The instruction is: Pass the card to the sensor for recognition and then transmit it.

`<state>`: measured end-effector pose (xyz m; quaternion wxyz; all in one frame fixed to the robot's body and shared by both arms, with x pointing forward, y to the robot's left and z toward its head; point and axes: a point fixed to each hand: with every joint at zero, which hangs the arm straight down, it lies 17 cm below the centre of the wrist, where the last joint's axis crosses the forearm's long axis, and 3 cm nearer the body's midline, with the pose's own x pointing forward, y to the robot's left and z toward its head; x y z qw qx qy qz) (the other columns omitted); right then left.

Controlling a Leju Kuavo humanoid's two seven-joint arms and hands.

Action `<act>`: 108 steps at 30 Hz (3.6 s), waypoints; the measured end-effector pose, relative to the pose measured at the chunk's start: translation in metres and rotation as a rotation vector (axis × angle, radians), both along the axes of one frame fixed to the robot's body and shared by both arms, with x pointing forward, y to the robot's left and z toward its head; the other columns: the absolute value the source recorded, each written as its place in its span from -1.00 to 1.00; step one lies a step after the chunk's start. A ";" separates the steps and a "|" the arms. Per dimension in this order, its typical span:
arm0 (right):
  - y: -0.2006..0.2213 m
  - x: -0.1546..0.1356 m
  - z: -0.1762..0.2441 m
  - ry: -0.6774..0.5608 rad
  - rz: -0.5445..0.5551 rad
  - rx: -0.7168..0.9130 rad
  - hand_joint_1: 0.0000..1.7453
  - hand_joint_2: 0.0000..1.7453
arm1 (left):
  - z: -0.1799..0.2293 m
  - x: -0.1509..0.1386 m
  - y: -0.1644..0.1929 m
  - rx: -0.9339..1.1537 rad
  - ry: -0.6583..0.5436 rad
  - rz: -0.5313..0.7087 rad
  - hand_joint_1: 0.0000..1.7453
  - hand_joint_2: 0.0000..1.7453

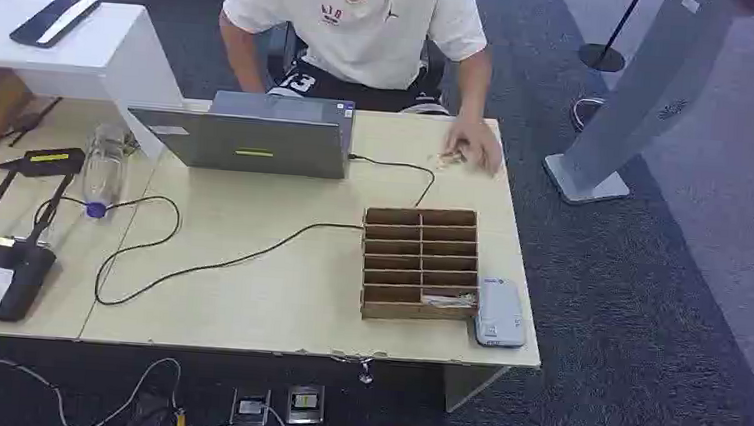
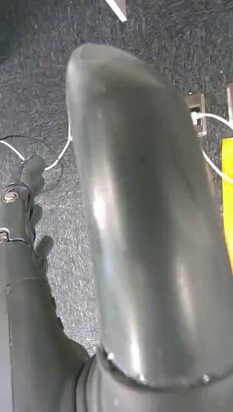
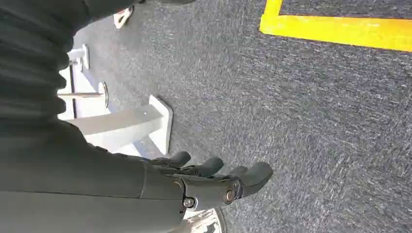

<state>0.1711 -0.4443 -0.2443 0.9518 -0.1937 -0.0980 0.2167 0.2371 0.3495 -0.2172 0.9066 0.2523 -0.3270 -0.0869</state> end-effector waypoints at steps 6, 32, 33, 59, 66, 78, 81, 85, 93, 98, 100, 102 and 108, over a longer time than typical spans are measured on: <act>0.000 0.000 0.000 -0.001 -0.005 0.001 -1.00 1.00 | 0.000 0.001 -0.001 0.001 0.001 -0.004 -1.00 -1.00; -0.216 0.088 0.158 -0.918 -1.064 -0.353 -1.00 1.00 | 0.006 0.009 0.003 -0.010 -0.051 0.010 -1.00 -1.00; -0.228 0.097 0.175 -0.962 -1.099 -0.361 -1.00 1.00 | 0.007 0.010 0.004 -0.014 -0.061 0.015 -1.00 -1.00; -0.262 0.281 0.535 -1.894 -1.136 -0.090 -1.00 1.00 | 0.008 0.004 0.004 -0.053 -0.099 0.116 -1.00 -1.00; -0.100 0.355 0.672 -2.045 -0.109 -0.111 -1.00 1.00 | 0.018 0.019 -0.007 -0.014 -0.157 0.002 -1.00 -1.00; 0.058 0.383 0.646 -1.804 0.622 -0.324 -1.00 1.00 | 0.032 0.049 -0.011 0.000 -0.202 -0.047 -1.00 -1.00; 0.075 0.385 0.636 -1.775 0.684 -0.339 -1.00 1.00 | 0.032 0.048 -0.011 0.000 -0.200 -0.047 -1.00 -1.00; 0.097 0.387 0.624 -1.751 0.752 -0.335 -1.00 1.00 | 0.032 0.049 -0.011 -0.001 -0.200 -0.043 -1.00 -1.00; 0.127 0.389 0.606 -1.720 0.830 -0.310 -1.00 1.00 | 0.030 0.046 -0.010 -0.002 -0.194 -0.036 -1.00 -1.00; 0.130 0.389 0.596 -1.699 0.833 -0.303 1.00 1.00 | 0.030 0.045 -0.009 0.001 -0.191 -0.036 -1.00 -1.00; 0.130 0.389 0.593 -1.692 0.830 -0.303 1.00 1.00 | 0.029 0.045 -0.009 0.002 -0.190 -0.037 -1.00 -1.00; 0.129 0.389 0.591 -1.685 0.822 -0.298 1.00 1.00 | 0.029 0.044 -0.008 0.004 -0.189 -0.039 -1.00 -1.00; 0.125 0.386 0.587 -1.675 0.811 -0.293 1.00 1.00 | 0.028 0.043 -0.008 0.007 -0.183 -0.039 -1.00 -1.00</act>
